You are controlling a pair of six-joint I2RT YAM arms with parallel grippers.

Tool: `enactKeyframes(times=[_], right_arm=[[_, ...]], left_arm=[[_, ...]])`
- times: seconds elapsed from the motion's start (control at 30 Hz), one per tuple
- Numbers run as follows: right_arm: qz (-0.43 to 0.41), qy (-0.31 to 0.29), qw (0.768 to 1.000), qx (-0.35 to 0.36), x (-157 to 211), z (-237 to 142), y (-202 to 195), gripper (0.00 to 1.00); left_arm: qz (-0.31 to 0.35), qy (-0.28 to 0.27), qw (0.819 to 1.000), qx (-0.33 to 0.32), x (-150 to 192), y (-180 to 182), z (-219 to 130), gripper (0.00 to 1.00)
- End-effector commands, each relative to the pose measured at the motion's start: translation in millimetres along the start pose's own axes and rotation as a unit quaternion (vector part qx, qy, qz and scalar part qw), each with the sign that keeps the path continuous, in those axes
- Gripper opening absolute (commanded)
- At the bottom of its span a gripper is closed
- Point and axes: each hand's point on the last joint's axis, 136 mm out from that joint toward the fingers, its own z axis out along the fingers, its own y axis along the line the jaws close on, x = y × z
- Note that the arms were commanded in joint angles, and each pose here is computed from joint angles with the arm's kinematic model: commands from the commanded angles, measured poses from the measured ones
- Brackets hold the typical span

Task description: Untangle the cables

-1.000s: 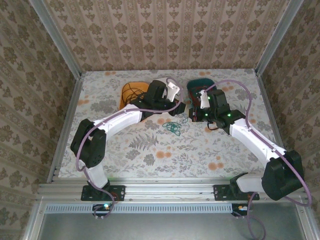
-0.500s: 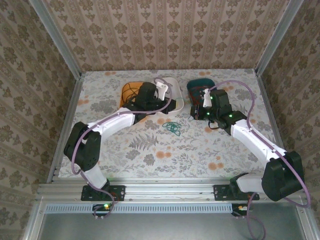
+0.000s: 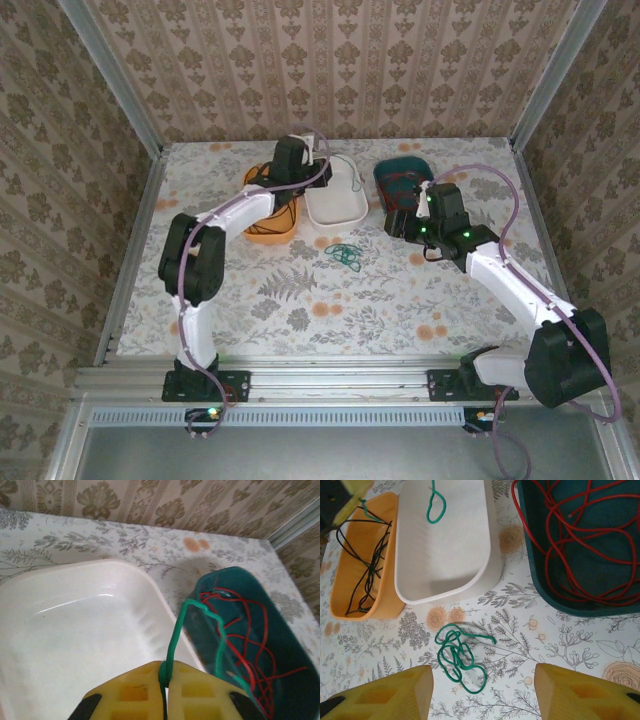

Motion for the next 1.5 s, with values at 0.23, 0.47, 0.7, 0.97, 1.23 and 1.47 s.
enactKeyframes(times=[0.23, 0.47, 0.7, 0.97, 1.23, 1.47], right_arm=[[-0.064, 0.079, 0.995, -0.008, 30.8, 11.2, 9.0, 0.56], [-0.175, 0.19, 0.966, -0.021, 76.3, 38.2, 41.3, 0.54], [-0.207, 0.261, 0.943, 0.005, 104.3, 62.9, 40.1, 0.53], [-0.2, 0.263, 0.944, 0.016, 109.6, 92.0, 33.0, 0.48], [-0.202, 0.25, 0.947, -0.006, 101.3, 102.9, 45.1, 0.4], [-0.198, 0.237, 0.951, -0.016, 97.2, 102.6, 49.8, 0.32]], left_arm=[[0.003, -0.005, 1.0, -0.03, -2.8, 6.5, 6.5, 0.56], [0.046, -0.013, 0.999, -0.02, 17.1, -15.9, -39.5, 0.68], [0.038, 0.012, 0.998, -0.04, 59.7, -15.5, -72.6, 0.68], [0.029, 0.015, 0.999, -0.031, 66.3, -20.5, -77.0, 0.69], [0.029, 0.03, 0.998, -0.04, 76.8, -14.6, -79.4, 0.69], [0.017, 0.039, 0.998, -0.043, 88.8, -8.9, -83.1, 0.69]])
